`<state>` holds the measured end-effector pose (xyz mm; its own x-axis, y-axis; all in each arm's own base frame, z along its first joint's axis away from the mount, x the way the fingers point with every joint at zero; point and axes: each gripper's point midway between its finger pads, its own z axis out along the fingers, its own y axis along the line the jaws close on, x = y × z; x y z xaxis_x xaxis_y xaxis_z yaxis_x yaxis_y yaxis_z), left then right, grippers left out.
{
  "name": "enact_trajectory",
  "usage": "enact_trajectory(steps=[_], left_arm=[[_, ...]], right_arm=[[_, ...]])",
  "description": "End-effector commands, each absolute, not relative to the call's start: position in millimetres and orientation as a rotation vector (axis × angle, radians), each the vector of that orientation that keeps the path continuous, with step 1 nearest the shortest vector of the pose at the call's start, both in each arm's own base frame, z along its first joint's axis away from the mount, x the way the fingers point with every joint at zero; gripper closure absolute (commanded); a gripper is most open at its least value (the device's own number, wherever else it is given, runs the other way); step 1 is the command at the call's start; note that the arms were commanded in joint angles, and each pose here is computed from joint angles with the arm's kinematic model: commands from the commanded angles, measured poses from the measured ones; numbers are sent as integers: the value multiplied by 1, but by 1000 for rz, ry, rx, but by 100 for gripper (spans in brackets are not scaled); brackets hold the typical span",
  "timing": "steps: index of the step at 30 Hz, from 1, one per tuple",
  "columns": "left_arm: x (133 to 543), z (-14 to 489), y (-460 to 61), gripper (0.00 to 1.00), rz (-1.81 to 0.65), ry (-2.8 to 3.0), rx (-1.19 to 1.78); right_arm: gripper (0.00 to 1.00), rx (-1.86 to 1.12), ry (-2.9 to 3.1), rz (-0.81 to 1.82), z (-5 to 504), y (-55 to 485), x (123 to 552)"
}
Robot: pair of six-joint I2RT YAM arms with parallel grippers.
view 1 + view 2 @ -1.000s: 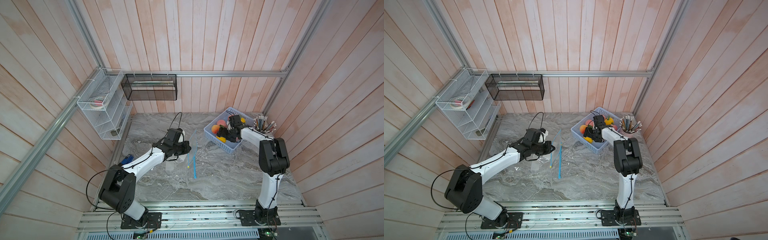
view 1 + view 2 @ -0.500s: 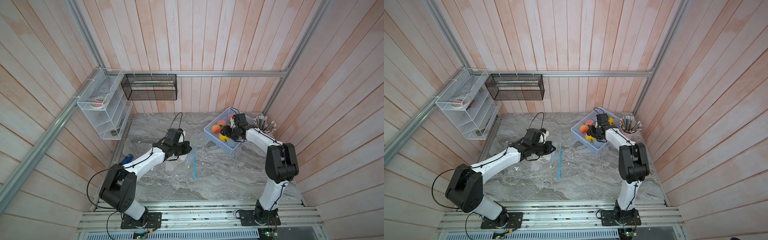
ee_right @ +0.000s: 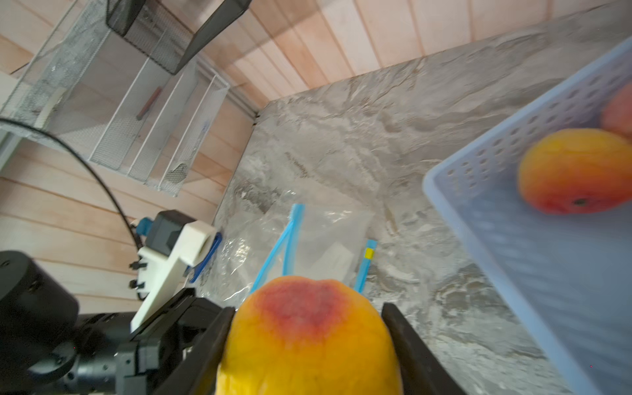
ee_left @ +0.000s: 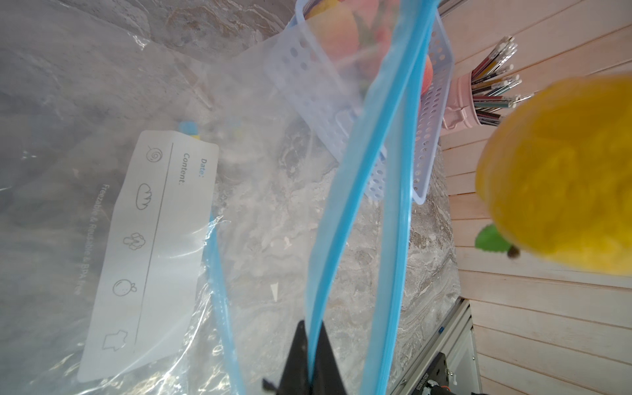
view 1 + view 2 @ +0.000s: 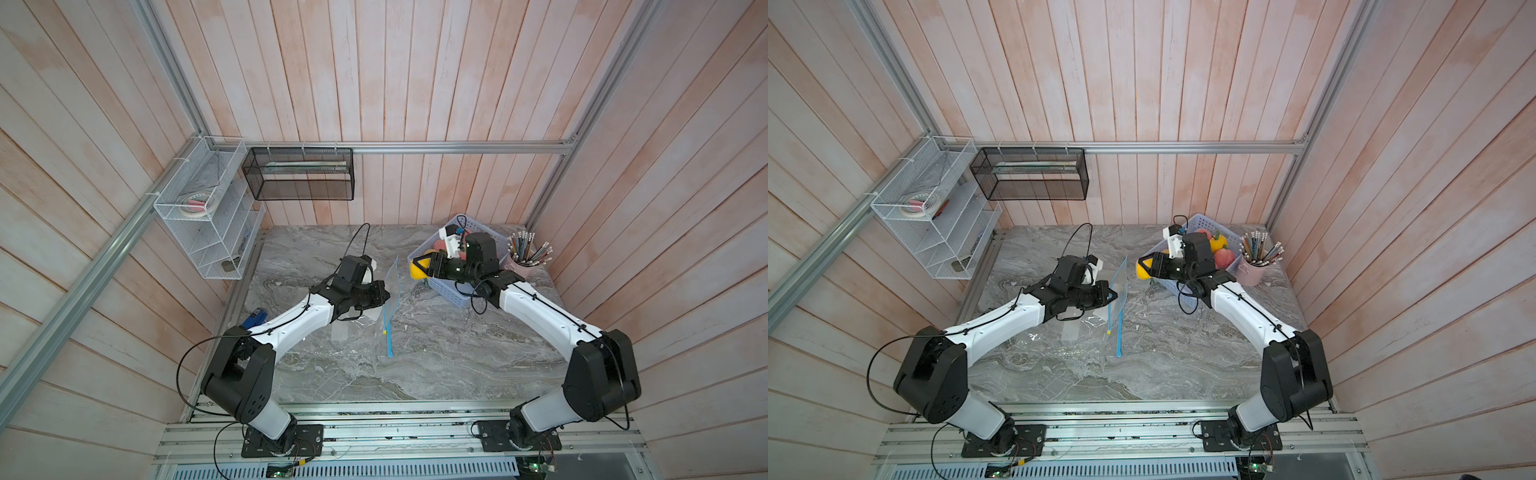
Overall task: Place the peach in a zip-top bag and seal the zipper
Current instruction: Place the peach in the zipper food storage bag.
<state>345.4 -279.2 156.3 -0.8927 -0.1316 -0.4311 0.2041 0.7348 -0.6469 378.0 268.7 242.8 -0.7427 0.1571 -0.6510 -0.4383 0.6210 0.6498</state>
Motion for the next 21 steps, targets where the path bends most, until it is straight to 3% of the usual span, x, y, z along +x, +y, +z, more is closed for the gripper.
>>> enact_trajectory(steps=[1, 10, 21], left_arm=[[351, 170, -290, 98, -1060, 2440, 67], [351, 175, -293, 98, -1093, 2428, 61], [357, 209, -278, 100, -1072, 2344, -9]], right_arm=[[52, -303, 2093, 1221, 255, 295, 366], [53, -347, 2122, 1318, 241, 326, 352], [53, -172, 2327, 935, 189, 293, 372]])
